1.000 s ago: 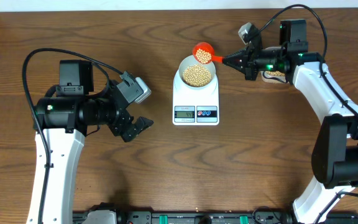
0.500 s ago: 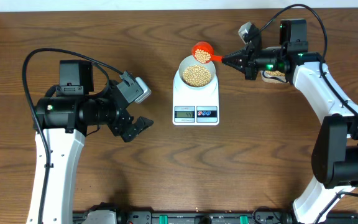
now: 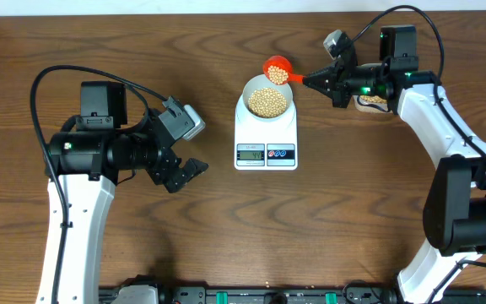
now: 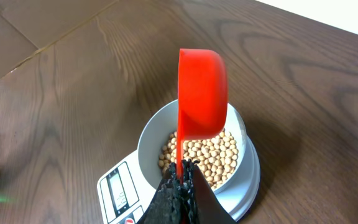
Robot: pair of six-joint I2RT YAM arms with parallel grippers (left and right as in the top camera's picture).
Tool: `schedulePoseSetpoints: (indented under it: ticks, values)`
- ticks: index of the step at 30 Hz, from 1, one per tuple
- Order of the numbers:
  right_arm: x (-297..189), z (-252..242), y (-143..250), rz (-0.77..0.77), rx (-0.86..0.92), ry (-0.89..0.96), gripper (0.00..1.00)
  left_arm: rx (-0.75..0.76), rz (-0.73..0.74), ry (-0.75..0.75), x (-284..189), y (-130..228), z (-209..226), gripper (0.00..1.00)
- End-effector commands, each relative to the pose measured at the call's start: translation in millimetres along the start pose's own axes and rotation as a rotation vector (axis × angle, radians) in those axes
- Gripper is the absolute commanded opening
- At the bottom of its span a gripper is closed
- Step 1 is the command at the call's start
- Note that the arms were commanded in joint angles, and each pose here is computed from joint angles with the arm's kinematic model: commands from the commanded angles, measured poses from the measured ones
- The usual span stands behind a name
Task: Scoop item into bowl and weigh 50g on scale
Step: 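Hold the scoop over the bowl, shaking out beans gradually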
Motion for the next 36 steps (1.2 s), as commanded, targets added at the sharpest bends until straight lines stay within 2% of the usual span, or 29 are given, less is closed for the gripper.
schedulePoseSetpoints:
  ticks: [1, 7, 11, 15, 18, 36]
  values:
    - [3, 1, 1, -0.001, -0.008, -0.012, 0.01, 0.02, -0.003, -0.011, -3, -3, 2, 0.98]
    - [1, 13, -6, -0.067, -0.013, -0.123, 0.01, 0.02, -0.003, -0.012, -3, -3, 2, 0.98]
    - [3, 4, 2, -0.003, 0.004, -0.033, 0.01, 0.02, -0.003, -0.011, -3, -3, 2, 0.98]
    - [2, 14, -6, -0.066, -0.009, -0.129, 0.01, 0.02, -0.003, -0.011, -3, -3, 2, 0.98]
    - [3, 3, 1, -0.005, -0.003, -0.026, 0.01, 0.02, -0.003, -0.011, -3, -3, 2, 0.98]
    - [1, 8, -3, -0.039, -0.009, -0.074, 0.01, 0.02, -0.003, -0.012, -3, -3, 2, 0.98]
Point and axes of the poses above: each gripper's point midway between its finger pads, its own x axis out along the fingers, its own z axis along the line the jaws close on, y = z × x, the point moved 6 cm from there along -x, back along the fingers, and after that the axes turned 5 degrees about -x, right-handed, at the moved point
